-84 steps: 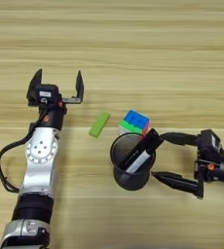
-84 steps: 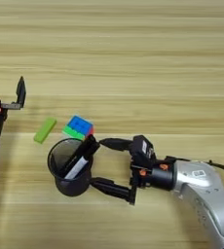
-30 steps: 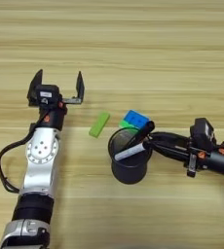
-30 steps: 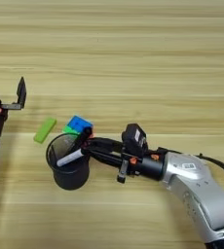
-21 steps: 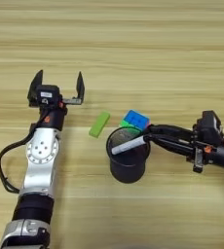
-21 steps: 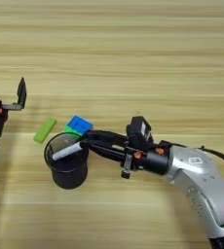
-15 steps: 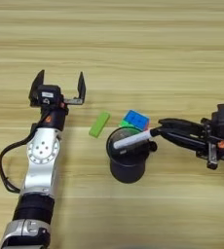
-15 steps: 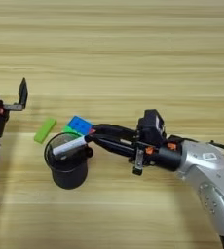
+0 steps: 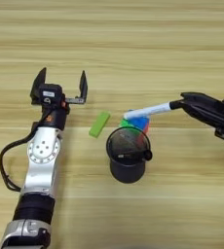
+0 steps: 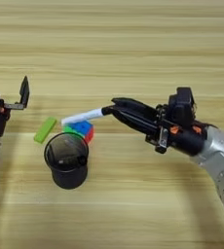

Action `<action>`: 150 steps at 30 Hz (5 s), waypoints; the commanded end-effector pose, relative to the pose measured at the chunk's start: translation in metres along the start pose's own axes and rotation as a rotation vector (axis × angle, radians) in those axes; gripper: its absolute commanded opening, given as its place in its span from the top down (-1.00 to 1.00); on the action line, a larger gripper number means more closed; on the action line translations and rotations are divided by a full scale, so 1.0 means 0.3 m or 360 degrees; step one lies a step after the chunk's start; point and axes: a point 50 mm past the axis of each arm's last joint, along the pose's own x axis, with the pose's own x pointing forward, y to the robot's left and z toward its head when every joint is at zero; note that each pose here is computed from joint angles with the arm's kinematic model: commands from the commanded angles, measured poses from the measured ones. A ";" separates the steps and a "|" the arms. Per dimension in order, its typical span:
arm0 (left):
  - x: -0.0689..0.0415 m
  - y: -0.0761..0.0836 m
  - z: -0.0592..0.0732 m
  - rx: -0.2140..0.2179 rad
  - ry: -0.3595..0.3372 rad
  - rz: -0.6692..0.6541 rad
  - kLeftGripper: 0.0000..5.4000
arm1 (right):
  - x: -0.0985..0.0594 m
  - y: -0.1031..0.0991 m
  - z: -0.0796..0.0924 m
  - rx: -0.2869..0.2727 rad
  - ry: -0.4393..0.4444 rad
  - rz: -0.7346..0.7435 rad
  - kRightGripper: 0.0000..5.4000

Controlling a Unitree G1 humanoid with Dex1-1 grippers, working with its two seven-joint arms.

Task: Move the objects on the table

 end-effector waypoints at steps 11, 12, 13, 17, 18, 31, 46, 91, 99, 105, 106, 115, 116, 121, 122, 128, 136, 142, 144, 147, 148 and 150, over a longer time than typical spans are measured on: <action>-0.005 -0.031 0.133 -0.0303 -0.0145 -0.0546 -1.00 | 0.008 -0.022 -0.008 -0.0001 -0.0004 -0.0065 0.75; -0.002 -0.026 0.146 -0.0297 -0.0151 -0.0599 -1.00 | 0.009 -0.023 -0.008 -0.0006 0.0002 -0.0066 0.75; 0.002 -0.021 0.159 -0.0292 -0.0157 -0.0642 -1.00 | 0.010 -0.024 -0.008 -0.0011 0.0006 -0.0067 0.75; 0.013 -0.011 0.200 -0.0265 -0.0171 -0.0794 -1.00 | 0.014 -0.028 -0.007 -0.0028 0.0019 -0.0067 0.75; 0.014 -0.012 0.212 -0.0248 -0.0177 -0.0850 -1.00 | 0.015 -0.028 -0.007 -0.0030 0.0023 -0.0065 0.75; -0.040 -0.086 0.287 0.0027 -0.0119 -0.1584 -1.00 | 0.026 -0.033 0.006 -0.0074 0.0097 -0.0022 0.75; -0.094 -0.188 0.221 0.0129 0.0096 -0.2054 -1.00 | 0.069 0.005 0.035 -0.0128 0.0109 0.0111 0.75; -0.099 -0.185 0.220 0.0108 0.0067 -0.2026 0.65 | 0.058 0.037 0.039 -0.0134 0.0139 0.0167 0.75; -0.100 -0.186 0.221 0.0108 0.0066 -0.2024 0.74 | 0.057 0.038 0.039 -0.0135 0.0145 0.0170 0.75; -0.100 -0.186 0.221 0.0109 0.0064 -0.2024 0.75 | 0.057 0.039 0.039 -0.0135 0.0145 0.0170 0.75; -0.100 -0.186 0.221 0.0109 0.0063 -0.2023 0.75 | 0.057 0.039 0.039 -0.0135 0.0145 0.0169 0.75; -0.099 -0.187 0.220 0.0108 0.0059 -0.2017 0.75 | 0.058 0.039 0.036 -0.0136 0.0151 0.0169 0.45; -0.099 -0.187 0.220 0.0108 0.0060 -0.2016 0.75 | 0.058 0.040 0.036 -0.0134 0.0149 0.0170 0.41; -0.100 -0.187 0.218 0.0107 0.0063 -0.2014 0.75 | 0.058 0.044 0.039 -0.0131 0.0135 0.0180 0.21; -0.100 -0.187 0.218 0.0107 0.0064 -0.2013 0.75 | 0.058 0.045 0.040 -0.0131 0.0131 0.0182 0.17; -0.089 -0.181 0.218 0.0098 0.0071 -0.1959 0.75 | 0.053 0.048 0.049 -0.0119 0.0066 0.0190 -0.08; -0.068 -0.141 0.227 0.0084 0.0095 -0.1800 0.75 | 0.047 0.031 0.059 -0.0119 -0.0042 0.0096 -0.41; -0.067 -0.111 0.219 0.0088 0.0132 -0.1704 0.75 | 0.038 0.005 0.057 -0.0134 -0.0141 -0.0046 -0.59; -0.068 -0.097 0.219 0.0078 0.0146 -0.1667 0.75 | 0.041 -0.008 0.048 -0.0133 -0.0160 -0.0124 -0.66; -0.073 -0.077 0.220 0.0057 0.0170 -0.1622 0.75 | 0.048 -0.037 0.033 -0.0208 -0.0174 -0.0302 -0.77; -0.075 -0.072 0.219 0.0047 0.0181 -0.1611 0.75 | 0.050 -0.047 0.029 -0.0234 -0.0186 -0.0371 -0.80; -0.077 -0.063 0.217 0.0041 0.0207 -0.1595 0.75 | 0.052 -0.066 0.022 -0.0273 -0.0208 -0.0485 -0.89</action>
